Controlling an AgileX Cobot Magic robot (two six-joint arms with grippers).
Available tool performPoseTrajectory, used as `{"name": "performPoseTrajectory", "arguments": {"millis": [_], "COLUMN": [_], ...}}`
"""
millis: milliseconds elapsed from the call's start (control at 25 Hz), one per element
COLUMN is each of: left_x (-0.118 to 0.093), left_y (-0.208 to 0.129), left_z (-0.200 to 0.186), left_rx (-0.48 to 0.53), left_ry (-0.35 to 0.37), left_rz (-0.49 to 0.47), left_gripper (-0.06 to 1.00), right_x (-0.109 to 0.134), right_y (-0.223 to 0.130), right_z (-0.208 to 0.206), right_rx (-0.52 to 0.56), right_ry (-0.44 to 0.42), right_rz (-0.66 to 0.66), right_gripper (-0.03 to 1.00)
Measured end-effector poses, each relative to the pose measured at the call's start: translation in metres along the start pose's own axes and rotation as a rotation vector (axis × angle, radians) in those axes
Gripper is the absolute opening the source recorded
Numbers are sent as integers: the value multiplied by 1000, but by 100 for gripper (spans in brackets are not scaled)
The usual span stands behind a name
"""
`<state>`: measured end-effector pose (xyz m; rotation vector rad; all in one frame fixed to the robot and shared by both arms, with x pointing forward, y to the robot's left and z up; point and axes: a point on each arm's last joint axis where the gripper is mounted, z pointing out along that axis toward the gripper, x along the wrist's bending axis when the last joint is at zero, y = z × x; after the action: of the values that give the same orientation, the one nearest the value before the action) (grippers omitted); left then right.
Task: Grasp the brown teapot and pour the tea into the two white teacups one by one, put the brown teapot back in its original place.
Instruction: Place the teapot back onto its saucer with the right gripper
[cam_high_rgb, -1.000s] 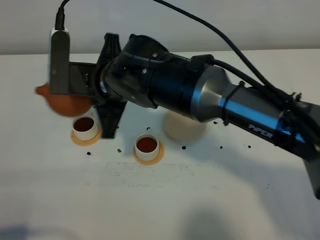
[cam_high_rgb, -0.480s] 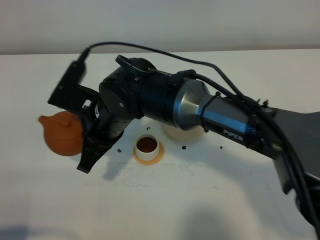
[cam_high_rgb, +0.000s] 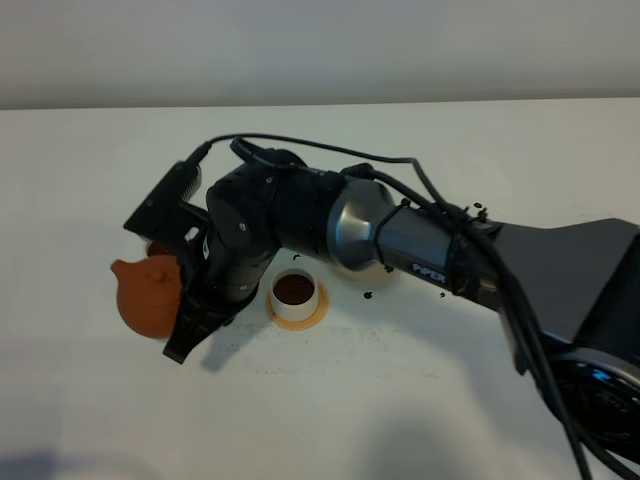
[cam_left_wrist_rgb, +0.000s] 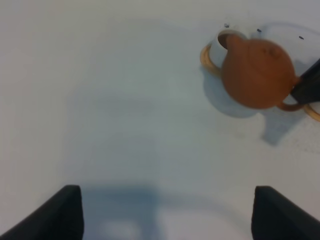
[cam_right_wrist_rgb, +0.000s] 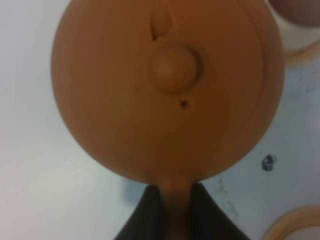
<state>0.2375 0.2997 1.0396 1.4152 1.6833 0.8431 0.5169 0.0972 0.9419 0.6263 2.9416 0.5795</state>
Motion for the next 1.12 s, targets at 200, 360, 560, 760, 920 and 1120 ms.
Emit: {"name": "performPoseTrajectory", "arguments": {"millis": [200,360,560,760,920,1120], "left_x": [0,0,0,0,0,0], "left_y": [0,0,0,0,0,0], "left_z": [0,0,0,0,0,0], "left_rx": [0,0,0,0,0,0], "left_ry": [0,0,0,0,0,0], "left_rz": [0,0,0,0,0,0], "left_gripper": [68,68,68,68,68,68], "right_x": [0,0,0,-6,-19,-56], "right_y": [-6,-9,-8,-4,0,-5], "right_z": [18,26,24,4,-29,-64], "right_rx": [38,55,49,23,-19,-68], "right_ry": [8,15,14,6,-8,-47], "right_rz": [4,10,9,20,56,168], "right_gripper": [10,10,10,10,10,10]}}
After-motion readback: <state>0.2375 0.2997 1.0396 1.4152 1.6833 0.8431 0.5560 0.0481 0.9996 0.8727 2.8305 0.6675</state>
